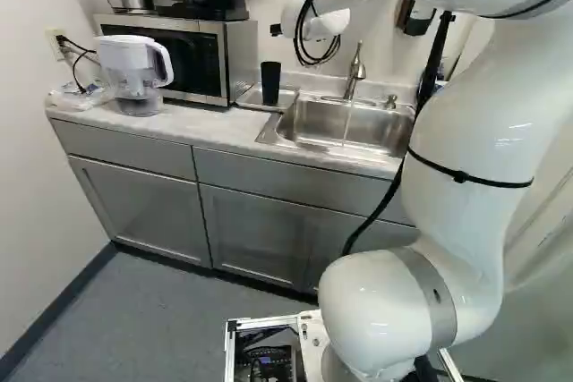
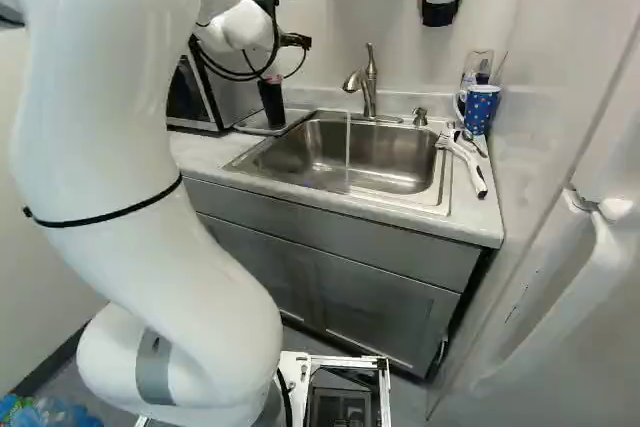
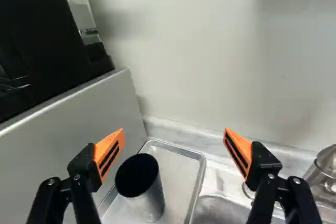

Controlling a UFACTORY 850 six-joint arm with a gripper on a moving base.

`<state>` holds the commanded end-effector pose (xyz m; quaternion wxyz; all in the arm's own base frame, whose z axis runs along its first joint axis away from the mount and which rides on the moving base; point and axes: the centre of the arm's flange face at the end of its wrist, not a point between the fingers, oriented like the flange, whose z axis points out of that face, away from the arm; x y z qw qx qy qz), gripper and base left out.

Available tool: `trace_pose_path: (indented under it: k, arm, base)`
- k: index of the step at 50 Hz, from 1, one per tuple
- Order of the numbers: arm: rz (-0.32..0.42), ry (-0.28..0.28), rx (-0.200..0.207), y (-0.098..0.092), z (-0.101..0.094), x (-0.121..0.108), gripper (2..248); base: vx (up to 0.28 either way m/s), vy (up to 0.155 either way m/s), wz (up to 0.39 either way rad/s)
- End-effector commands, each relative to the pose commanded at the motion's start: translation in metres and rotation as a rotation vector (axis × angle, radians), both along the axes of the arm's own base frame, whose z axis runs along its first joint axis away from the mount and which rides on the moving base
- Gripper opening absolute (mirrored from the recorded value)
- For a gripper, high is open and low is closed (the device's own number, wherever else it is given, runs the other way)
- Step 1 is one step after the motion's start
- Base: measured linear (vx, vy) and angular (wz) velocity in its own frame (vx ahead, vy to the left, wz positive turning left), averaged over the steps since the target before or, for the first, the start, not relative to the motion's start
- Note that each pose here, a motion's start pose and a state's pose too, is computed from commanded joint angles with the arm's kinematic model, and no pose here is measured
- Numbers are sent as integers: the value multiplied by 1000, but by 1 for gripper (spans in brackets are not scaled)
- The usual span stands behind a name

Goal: Rinse the cup and place it in the tray

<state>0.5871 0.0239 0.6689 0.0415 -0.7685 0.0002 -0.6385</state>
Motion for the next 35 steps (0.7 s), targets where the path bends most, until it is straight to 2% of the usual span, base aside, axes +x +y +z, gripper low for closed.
trace_pose_path:
  k: [35]
  arm:
    - [-107,85,-5,-56,26,-8,247]
  base:
    - [0,0,0]
